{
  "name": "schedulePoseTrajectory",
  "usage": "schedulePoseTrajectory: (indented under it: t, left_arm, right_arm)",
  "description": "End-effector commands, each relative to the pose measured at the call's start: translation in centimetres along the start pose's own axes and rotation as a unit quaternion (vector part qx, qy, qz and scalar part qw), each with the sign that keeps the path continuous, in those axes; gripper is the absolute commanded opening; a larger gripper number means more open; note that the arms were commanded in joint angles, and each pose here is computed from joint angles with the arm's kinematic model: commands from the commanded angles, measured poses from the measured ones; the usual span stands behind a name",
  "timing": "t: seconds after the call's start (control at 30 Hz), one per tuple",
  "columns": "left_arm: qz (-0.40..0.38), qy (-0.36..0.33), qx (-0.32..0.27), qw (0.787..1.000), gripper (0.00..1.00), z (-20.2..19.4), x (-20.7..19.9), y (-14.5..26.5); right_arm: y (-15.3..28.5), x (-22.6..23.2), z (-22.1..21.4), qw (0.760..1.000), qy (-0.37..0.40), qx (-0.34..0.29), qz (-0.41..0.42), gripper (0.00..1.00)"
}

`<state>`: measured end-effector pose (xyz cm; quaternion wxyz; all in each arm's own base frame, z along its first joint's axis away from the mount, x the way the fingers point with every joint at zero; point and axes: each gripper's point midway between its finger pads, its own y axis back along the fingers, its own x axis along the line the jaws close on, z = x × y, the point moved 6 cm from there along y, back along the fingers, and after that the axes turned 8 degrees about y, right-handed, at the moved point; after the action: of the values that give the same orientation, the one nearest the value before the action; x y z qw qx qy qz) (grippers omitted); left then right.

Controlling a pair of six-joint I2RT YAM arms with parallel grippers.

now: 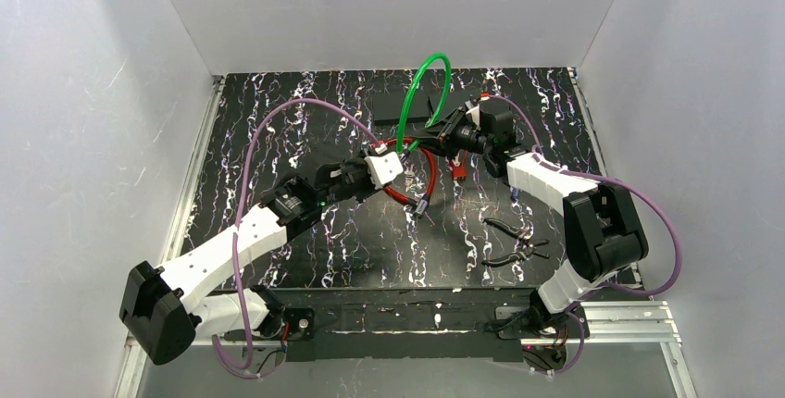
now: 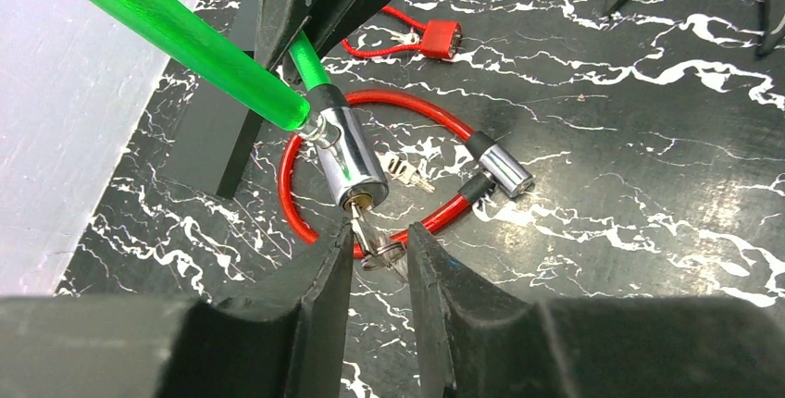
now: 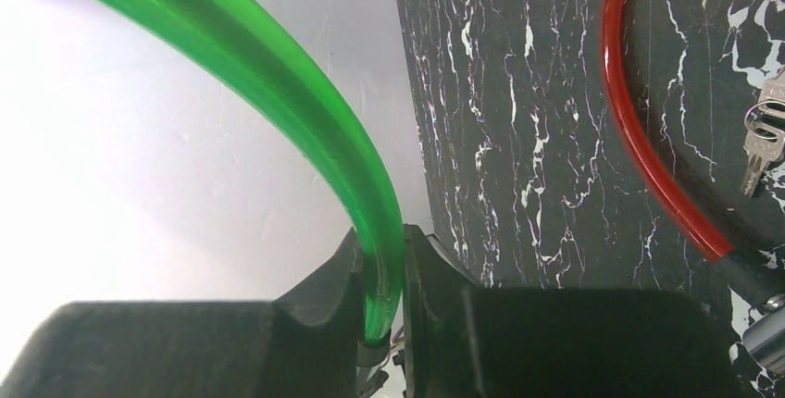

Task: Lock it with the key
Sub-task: Lock the lock.

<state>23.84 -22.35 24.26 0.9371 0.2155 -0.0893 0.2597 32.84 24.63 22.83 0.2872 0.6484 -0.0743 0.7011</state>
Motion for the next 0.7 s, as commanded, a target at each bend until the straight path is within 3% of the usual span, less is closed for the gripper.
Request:
schedulePoseTrajectory:
  t: [0.0, 0.07, 0.23, 0.43, 0.67]
  left_arm:
    - [0.008, -0.015, 0.003, 1.000, 0.31, -0.4, 0.0, 0.1]
    - [0.011, -0.020, 0.004, 1.000, 0.28, -0.4, 0.0, 0.2]
    - [0.025, -0.035, 0.001, 0.999, 0.01, 0.3, 0.2, 0.3]
    - [0.026, -0.092, 0.001, 0.995, 0.00, 0.8, -0.3, 0.4]
    - [0.049, -0.260, 0.025, 0.964, 0.00, 1.5, -0.6, 0.0]
  right_arm:
    - [1.2, 3.1, 0.2, 0.998, 0.030, -0.011, 0.058, 0.01]
    - [1.2, 3.1, 0.2, 0.998, 0.030, -0.011, 0.058, 0.01]
    - [1.1, 3.0, 0.2, 0.998, 0.030, -0.010, 0.055, 0.01]
    - [1.1, 2.5, 0.1, 0.999, 0.032, -0.008, 0.038, 0.01]
    - [1.0, 1.8, 0.0, 0.999, 0.040, -0.005, 0.007, 0.01]
